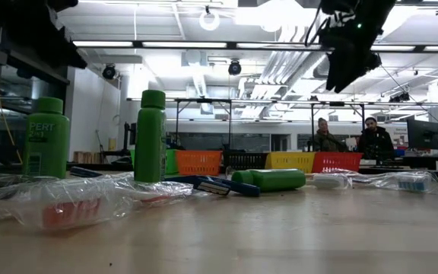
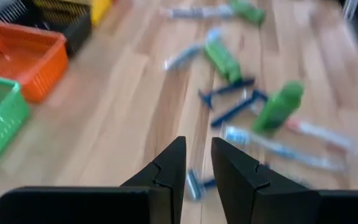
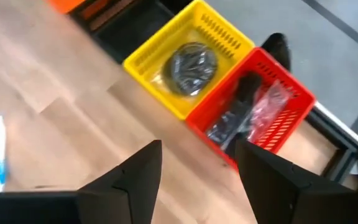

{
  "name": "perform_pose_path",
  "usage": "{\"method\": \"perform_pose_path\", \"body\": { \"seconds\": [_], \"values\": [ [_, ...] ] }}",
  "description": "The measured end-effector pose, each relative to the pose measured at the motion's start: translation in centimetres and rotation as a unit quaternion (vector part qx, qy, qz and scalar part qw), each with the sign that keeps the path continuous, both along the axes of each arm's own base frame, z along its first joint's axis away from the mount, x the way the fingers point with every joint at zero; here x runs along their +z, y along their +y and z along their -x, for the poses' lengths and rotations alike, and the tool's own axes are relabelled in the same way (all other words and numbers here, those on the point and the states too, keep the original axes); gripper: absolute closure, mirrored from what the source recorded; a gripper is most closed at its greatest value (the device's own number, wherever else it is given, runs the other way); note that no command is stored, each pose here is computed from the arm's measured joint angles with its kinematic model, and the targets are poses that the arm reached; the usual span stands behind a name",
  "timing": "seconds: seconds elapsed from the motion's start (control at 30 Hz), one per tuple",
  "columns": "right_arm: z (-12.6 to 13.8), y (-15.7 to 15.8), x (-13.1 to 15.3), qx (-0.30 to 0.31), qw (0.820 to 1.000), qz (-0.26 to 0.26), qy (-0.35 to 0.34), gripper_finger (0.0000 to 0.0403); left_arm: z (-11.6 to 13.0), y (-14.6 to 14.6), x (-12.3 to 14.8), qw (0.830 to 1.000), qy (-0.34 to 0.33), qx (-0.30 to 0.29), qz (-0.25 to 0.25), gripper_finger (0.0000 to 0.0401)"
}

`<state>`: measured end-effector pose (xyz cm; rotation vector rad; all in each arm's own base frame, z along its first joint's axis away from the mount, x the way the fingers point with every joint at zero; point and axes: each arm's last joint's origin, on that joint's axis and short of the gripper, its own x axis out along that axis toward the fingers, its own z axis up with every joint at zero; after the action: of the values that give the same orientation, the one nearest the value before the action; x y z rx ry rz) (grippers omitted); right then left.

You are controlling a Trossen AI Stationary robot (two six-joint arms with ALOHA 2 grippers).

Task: Pick & Place Travel size toiletries
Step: Put the black hairbrush into the yellow bin

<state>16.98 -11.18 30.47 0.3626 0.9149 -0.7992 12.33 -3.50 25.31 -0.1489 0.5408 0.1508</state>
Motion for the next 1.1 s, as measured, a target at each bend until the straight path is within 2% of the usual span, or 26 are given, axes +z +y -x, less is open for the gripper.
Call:
{"method": "perform_pose_path", "body": {
  "seconds": [0.13,0.43,0.67,0.87,1.1],
  "values": [
    [-0.3,1.5,0.3,0.021,1.0,-0.004,-0.009,0.0209,-1.1,-0.6,0.2,0.999,0.051,-0.005,-0.014,0.0325],
    [-1.1,3.3,0.3,0.055,0.998,0.003,-0.004,0.0224,-2.4,-5.1,2.5,0.997,0.052,-0.044,-0.037,0.0325],
    [-0.5,3.6,0.0,0.025,0.999,0.02,0.039,0.0225,-1.5,-9.5,0.9,0.995,0.069,-0.055,-0.037,0.0325],
    [-0.6,4.0,-0.1,0.03,0.999,0.017,0.04,0.0225,-1.6,-12.1,-0.8,0.99,0.097,-0.071,-0.071,0.0325],
    [-0.5,4.0,-0.1,0.03,0.998,0.014,0.046,0.0225,-3.0,-14.1,0.4,0.98,0.138,-0.087,-0.118,0.0325]
  ]
}}
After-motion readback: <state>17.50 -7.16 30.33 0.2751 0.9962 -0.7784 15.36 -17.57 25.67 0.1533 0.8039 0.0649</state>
